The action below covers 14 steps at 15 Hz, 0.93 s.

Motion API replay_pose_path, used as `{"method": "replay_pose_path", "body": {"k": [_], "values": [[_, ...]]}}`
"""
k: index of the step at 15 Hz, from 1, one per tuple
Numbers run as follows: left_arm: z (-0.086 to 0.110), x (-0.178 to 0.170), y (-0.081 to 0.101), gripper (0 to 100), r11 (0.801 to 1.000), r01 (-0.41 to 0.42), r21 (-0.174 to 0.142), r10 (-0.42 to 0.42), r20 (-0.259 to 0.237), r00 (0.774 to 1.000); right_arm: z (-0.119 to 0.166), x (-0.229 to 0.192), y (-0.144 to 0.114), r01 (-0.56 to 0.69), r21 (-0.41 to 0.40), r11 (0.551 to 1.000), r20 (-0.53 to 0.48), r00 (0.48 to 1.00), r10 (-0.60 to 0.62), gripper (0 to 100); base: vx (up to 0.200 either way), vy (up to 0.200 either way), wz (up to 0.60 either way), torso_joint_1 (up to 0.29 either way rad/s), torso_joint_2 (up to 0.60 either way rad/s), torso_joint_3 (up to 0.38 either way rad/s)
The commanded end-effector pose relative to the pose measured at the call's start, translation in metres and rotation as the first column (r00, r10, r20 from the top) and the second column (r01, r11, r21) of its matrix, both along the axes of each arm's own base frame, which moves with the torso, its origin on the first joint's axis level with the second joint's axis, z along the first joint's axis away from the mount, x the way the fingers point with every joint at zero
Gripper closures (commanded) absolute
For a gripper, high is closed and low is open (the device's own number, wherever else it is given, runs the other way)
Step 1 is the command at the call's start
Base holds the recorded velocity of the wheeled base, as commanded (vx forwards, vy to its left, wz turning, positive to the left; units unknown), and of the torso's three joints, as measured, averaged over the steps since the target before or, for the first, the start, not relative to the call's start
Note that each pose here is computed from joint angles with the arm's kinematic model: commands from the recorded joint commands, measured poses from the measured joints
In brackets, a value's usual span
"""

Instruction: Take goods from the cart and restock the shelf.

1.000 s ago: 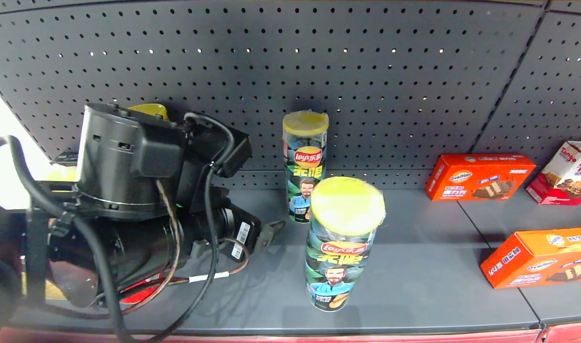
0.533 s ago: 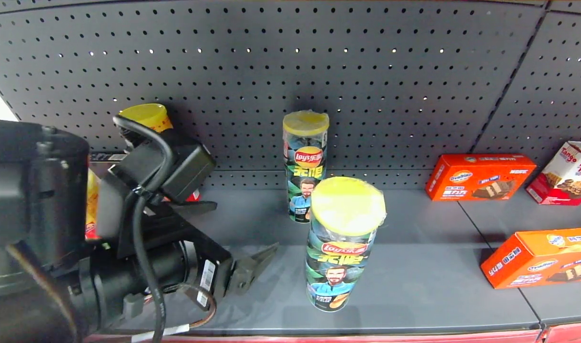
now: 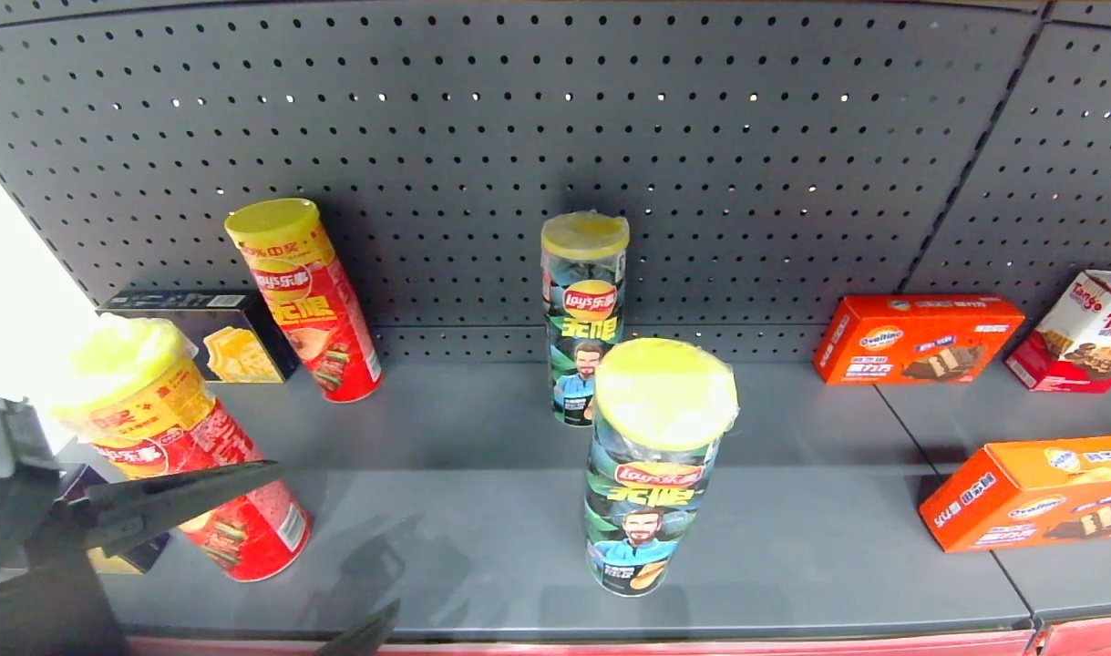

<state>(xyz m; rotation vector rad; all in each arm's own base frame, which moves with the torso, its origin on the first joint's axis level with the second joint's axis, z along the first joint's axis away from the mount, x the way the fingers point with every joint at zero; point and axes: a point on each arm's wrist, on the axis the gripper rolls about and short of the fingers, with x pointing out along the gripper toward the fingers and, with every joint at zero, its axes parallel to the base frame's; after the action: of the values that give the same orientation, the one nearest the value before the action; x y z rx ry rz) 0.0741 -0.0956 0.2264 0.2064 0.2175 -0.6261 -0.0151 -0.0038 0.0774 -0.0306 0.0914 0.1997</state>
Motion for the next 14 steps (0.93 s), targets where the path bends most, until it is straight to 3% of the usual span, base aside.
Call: {"method": "replay_pose_path", "body": {"k": [1, 4, 6, 9, 10, 11, 12, 13, 14], "values": [[-0.013, -0.028, 0.053, 0, 0.998, -0.004, -0.062, 0.01, 0.101, 0.995, 0.0, 0.0, 0.0, -0.001, 0.0, 1.0, 0.0, 1.0, 0.001, 0, 0.0, 0.0, 0.0, 0.0, 0.0, 0.0], [-0.046, -0.046, 0.078, 0, 0.988, -0.121, -0.094, 0.133, 0.131, 0.982, 0.0, 0.0, 0.0, -0.001, 0.0, 1.0, 0.0, 1.0, 0.001, 0, 0.0, 0.0, 0.0, 0.0, 0.0, 0.0], [-0.075, -0.058, 0.091, 0, 0.953, -0.274, -0.131, 0.293, 0.162, 0.942, 0.0, 0.0, 0.0, -0.001, -0.001, 1.0, -0.001, 1.0, 0.001, 0, 0.0, 0.0, 0.0, 0.0, 0.0, 0.0], [-0.121, -0.081, 0.095, 0, 0.919, -0.351, -0.177, 0.383, 0.205, 0.9, 0.0, 0.0, 0.0, -0.001, -0.001, 1.0, -0.001, 1.0, 0.001, 0, 0.0, 0.0, 0.0, 0.0, 0.0, 0.0], [-0.133, -0.089, 0.094, 0, 0.908, -0.368, -0.201, 0.41, 0.24, 0.88, 0.0, 0.0, 0.0, -0.001, -0.001, 1.0, -0.001, 1.0, 0.001, 0, 0.0, 0.0, 0.0, 0.0, 0.0, 0.0], [-0.141, -0.09, 0.094, 0, 0.904, -0.376, -0.201, 0.411, 0.171, 0.895, 0.0, 0.0, 0.0, -0.001, -0.001, 1.0, -0.001, 1.0, 0.001, 0, 0.0, 0.0, 0.0, 0.0, 0.0, 0.0], [-0.143, -0.09, 0.093, 0, 0.896, -0.398, -0.196, 0.429, 0.154, 0.89, 0.0, 0.0, 0.0, -0.001, 0.0, 1.0, 0.0, 1.0, 0.001, 0, 0.0, 0.0, 0.0, 0.0, 0.0, 0.0], [-0.149, -0.093, 0.092, 0, 0.854, -0.487, -0.183, 0.512, 0.135, 0.848, 0.0, 0.0, 0.0, -0.001, -0.001, 1.0, -0.001, 1.0, 0.001, 0, 0.0, 0.0, 0.0, 0.0, 0.0, 0.0], [-0.152, -0.096, 0.092, 0, 0.875, -0.446, -0.191, 0.474, 0.148, 0.868, 0.0, 0.0, 0.0, -0.001, -0.001, 1.0, -0.001, 1.0, 0.001, 0, 0.0, 0.0, 0.0, 0.0, 0.0, 0.0]]}}
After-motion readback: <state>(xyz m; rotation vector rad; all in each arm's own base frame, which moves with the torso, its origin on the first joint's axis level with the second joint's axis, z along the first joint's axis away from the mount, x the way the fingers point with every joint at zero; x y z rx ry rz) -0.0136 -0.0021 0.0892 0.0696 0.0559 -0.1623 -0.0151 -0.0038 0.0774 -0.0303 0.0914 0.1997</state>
